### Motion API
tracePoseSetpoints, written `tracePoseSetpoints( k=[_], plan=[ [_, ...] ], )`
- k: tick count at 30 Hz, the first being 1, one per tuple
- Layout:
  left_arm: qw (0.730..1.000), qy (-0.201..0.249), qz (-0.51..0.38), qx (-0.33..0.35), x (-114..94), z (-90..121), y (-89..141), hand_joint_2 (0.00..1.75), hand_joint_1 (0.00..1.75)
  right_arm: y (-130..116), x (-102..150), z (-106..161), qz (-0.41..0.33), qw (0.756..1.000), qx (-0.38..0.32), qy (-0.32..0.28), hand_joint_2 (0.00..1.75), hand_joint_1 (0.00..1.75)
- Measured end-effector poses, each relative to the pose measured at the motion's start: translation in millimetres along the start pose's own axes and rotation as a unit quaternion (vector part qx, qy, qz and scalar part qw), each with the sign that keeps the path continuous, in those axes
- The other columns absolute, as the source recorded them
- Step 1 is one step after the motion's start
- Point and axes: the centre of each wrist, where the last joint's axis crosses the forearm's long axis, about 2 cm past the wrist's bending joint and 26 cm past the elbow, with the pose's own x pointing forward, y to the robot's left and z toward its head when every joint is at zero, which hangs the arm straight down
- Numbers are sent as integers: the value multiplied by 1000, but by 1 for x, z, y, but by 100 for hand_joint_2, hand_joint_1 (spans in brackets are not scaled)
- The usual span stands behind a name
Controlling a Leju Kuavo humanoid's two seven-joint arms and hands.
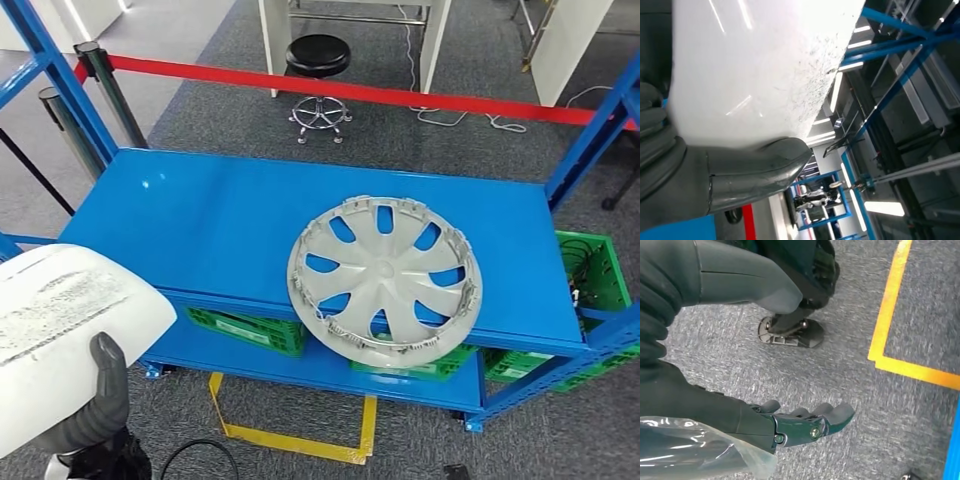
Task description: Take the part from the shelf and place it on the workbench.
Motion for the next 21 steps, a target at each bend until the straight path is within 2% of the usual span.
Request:
tracePoseSetpoints(
  k=[8,21],
  plan=[
    [1000,25,7,2,-4,7,-2,175,175,10,28,-12,-17,1000,-18,16,175,0],
    [999,35,3,-5,-7,11,-5,175,175,15,30,-12,-5,1000,-5,25,175,0]
  ],
)
